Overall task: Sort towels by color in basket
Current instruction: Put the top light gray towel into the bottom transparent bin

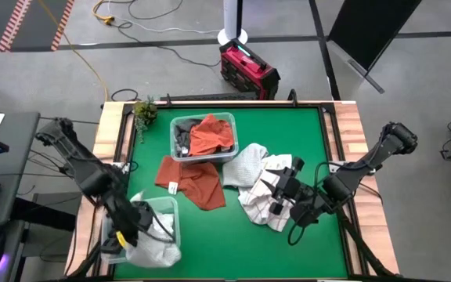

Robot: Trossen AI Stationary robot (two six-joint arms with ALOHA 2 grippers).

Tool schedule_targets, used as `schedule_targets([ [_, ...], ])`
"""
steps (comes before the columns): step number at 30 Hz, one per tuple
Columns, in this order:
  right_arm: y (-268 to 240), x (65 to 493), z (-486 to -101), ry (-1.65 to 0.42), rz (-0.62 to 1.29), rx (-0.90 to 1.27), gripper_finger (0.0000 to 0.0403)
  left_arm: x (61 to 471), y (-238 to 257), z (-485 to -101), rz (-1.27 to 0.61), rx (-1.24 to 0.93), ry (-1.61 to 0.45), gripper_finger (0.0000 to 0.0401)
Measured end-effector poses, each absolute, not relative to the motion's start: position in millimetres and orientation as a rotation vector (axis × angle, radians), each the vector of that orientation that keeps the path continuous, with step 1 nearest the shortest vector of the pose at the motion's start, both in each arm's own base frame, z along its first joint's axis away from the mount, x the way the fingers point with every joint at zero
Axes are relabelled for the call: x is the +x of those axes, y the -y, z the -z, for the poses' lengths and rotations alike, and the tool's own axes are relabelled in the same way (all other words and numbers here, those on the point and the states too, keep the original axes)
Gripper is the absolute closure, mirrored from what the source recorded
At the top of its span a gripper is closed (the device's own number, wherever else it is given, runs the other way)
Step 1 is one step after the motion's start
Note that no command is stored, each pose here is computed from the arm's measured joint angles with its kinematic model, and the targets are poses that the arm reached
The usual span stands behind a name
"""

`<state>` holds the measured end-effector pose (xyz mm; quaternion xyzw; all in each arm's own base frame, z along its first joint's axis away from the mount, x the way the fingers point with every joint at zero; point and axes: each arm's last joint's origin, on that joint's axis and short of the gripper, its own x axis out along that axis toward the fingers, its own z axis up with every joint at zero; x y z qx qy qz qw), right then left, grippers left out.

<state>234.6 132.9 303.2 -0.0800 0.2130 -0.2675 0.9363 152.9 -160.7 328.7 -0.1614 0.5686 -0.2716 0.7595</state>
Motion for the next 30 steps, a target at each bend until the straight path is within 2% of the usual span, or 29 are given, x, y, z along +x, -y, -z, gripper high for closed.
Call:
schedule_targets([
  [4, -129.5, 238.4, -304.8, -0.431, 0.553, -0.179, 0.0216, 154.0, 164.7, -311.7, 0.495, -0.285, -1.372, 0.0397],
  [9, -124.3, 242.0, -305.7, -0.437, 0.566, -0.209, 0.0216, 159.0, 168.0, -308.9, 0.451, -0.294, -1.351, 0.0397],
  [15, -118.2, 245.0, -305.7, -0.452, 0.582, -0.240, 0.0216, 157.9, 155.8, -300.9, 0.174, -0.125, -1.302, 0.0397],
  [20, -112.5, 247.8, -305.7, -0.461, 0.601, -0.254, 0.0216, 157.6, 158.0, -286.9, 0.107, 0.162, -1.321, 0.0397],
  [30, -105.9, 252.0, -305.4, -0.482, 0.584, -0.226, 0.0216, 166.1, 188.2, -253.9, 0.255, 1.013, -1.190, 0.0397],
])
